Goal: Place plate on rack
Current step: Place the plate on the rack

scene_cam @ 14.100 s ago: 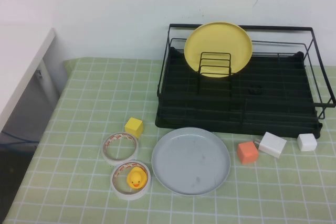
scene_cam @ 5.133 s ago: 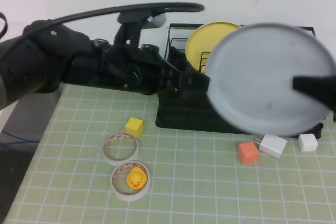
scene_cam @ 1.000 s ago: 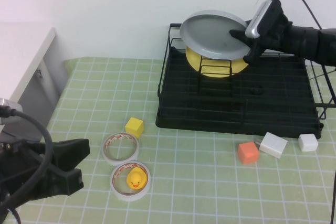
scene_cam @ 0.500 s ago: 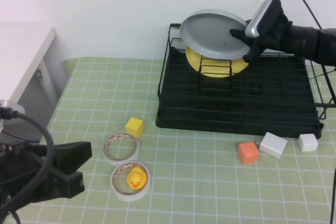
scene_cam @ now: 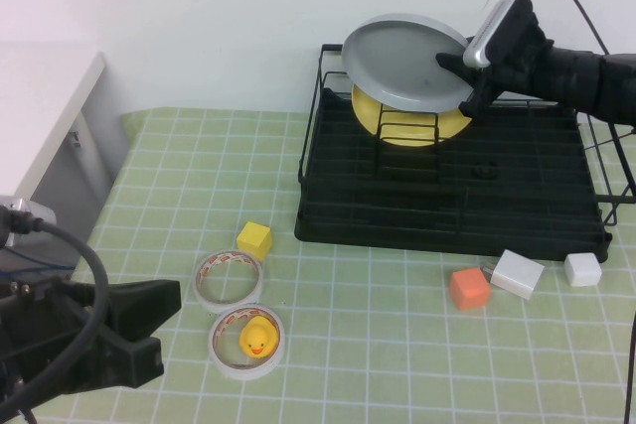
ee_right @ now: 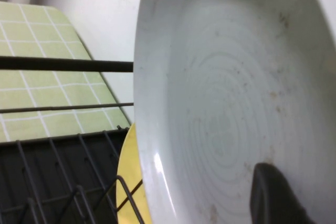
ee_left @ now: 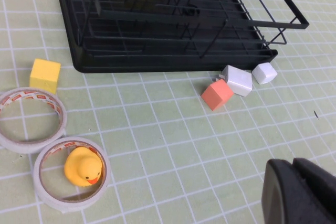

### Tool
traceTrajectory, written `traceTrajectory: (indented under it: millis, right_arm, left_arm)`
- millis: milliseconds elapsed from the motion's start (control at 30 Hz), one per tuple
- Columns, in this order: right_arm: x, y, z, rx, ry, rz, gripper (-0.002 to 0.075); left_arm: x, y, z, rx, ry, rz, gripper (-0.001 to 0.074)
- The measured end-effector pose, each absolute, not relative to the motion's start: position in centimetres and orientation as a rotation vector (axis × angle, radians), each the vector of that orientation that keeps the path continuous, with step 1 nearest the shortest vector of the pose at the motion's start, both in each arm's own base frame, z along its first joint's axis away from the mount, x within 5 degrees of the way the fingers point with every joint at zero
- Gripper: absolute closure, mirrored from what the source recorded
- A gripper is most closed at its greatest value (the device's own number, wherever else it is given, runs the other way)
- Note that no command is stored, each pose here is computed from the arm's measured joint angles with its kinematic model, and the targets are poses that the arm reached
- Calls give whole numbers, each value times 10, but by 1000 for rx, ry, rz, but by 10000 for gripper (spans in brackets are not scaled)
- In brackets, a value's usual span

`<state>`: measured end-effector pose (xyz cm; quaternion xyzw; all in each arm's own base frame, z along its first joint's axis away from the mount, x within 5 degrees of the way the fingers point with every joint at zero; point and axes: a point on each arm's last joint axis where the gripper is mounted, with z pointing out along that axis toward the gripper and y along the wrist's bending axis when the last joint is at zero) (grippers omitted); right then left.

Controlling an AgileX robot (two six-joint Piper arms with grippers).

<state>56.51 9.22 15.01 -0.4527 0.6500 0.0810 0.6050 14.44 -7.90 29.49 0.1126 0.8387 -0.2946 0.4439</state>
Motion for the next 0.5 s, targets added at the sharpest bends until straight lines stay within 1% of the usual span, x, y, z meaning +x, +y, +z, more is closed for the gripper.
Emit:
traceTrajectory:
  millis: [167,333,500]
  right_arm:
    - [565,92,150,-1022,1522,205,580]
    - [567,89,147,-947,1595,227,511]
    - [565,89,142,-958,1645,257,488]
  left_arm:
    - [144,-79,295,280,2080,-729,736]
    - [144,-79,295,282,2081,-730,736]
    - [144,-79,295,288,2084,-733,736]
